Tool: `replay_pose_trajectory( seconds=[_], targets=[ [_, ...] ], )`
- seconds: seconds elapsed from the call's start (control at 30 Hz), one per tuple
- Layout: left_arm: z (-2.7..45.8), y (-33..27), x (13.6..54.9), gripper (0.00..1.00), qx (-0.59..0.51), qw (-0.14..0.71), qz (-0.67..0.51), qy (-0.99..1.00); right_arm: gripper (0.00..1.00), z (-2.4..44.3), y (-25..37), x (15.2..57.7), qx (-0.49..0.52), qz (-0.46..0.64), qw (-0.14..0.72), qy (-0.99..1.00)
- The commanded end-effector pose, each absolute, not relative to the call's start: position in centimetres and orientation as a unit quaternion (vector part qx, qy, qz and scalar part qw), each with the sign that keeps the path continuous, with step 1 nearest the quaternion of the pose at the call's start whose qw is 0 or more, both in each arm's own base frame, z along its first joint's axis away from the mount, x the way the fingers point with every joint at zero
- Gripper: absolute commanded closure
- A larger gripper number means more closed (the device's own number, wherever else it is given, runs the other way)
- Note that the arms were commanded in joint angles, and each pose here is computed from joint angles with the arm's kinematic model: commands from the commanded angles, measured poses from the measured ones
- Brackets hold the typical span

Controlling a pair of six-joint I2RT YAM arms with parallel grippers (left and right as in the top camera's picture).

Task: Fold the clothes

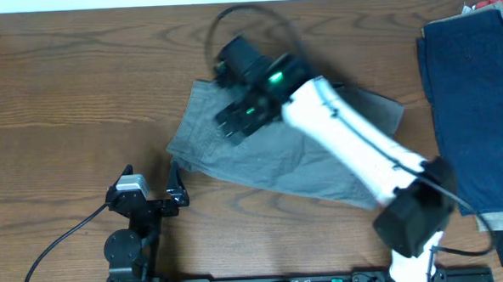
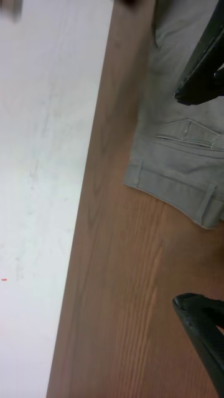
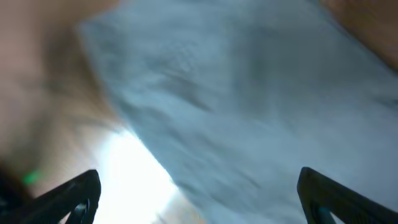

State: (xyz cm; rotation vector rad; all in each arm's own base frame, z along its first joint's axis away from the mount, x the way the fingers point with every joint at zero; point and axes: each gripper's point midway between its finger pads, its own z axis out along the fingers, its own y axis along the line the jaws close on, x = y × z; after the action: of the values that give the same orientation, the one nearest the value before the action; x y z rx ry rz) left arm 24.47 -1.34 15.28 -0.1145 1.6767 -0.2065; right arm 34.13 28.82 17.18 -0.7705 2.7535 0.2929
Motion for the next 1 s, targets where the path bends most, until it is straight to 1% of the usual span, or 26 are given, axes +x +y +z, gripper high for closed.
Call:
replay_pose_trajectory(
  seconds=[0.0, 0.17, 0.33, 0.4, 0.57, 0.67, 0.97],
  targets=[
    [13.7, -1.7, 24.4, 0.02, -0.045, 0.643, -0.094, 0.758, 0.01, 21.0, 20.4, 37.8, -0.134, 0.044, 0.181, 0.973],
    [13.7, -1.7, 24.4, 0.02, -0.045, 0.643, -0.094, 0.758, 0.01, 19.4, 10.1, 38.8, -0.018, -0.008, 0.123, 0.992],
    [13.7, -1.7, 24.4, 0.02, -0.045, 0.643, -0.094, 0.758, 0.01, 15.3, 1.7, 37.7, 0.091, -0.035, 0.048, 0.994],
    [13.7, -1.7, 24.4, 0.02, -0.045, 0.643, -0.094, 0.758, 0.01, 13.0, -1.0, 37.0, 0.138, -0.027, 0.027, 0.990],
    [13.7, -1.7, 24.4, 0.02, -0.045, 0.643, -0.094, 0.758, 0.01, 8.6, -3.3, 35.0, 0.203, 0.038, -0.014, 0.978],
    [13.7, -1.7, 24.4, 0.02, -0.045, 0.643, -0.094, 0.759, 0.01, 6.3, -4.4, 33.9, 0.224, 0.044, -0.025, 0.973],
    [13.7, -1.7, 24.4, 0.02, -0.045, 0.643, -0.094, 0.758, 0.01, 2.0, -2.2, 33.0, 0.211, 0.079, -0.025, 0.974]
  ],
)
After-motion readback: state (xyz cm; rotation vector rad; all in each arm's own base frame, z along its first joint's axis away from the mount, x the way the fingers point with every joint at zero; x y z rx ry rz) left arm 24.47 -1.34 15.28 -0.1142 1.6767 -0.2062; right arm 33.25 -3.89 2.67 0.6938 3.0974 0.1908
